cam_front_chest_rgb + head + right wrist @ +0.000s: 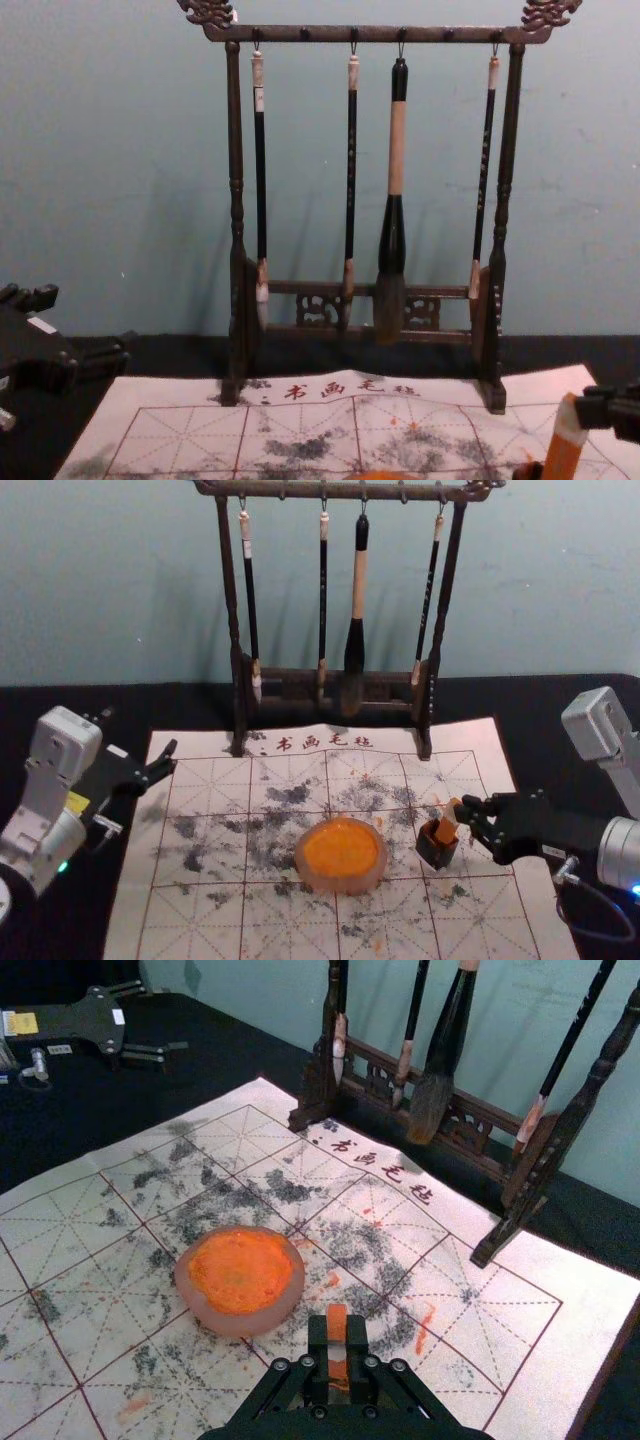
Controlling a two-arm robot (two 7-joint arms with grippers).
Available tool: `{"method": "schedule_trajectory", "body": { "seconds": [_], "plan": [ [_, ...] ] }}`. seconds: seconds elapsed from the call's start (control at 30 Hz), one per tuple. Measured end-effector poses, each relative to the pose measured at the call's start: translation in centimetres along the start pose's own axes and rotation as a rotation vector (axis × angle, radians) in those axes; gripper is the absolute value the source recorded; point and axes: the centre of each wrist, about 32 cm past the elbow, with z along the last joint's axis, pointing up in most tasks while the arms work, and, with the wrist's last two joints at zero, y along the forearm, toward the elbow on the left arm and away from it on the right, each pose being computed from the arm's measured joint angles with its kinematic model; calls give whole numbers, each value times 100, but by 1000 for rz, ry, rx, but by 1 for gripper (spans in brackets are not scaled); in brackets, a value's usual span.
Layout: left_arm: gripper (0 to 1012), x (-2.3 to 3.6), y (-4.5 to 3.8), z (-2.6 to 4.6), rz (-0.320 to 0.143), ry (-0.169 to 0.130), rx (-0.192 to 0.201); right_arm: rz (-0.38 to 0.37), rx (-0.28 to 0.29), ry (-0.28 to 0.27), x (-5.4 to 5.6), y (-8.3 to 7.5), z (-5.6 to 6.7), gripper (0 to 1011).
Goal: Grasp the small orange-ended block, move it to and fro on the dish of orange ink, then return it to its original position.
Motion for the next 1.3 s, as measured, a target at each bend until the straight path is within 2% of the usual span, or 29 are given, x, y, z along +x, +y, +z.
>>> {"method": "schedule_trajectory", "body": {
  "seconds": [0.77,1.3],
  "plan": [
    [1010,0,0,0,0,0,0,-1,-45,24,-16,182,-146,46],
    [1010,0,0,0,0,0,0,2,-46,6,-16,212,-159,47]
  ]
}}
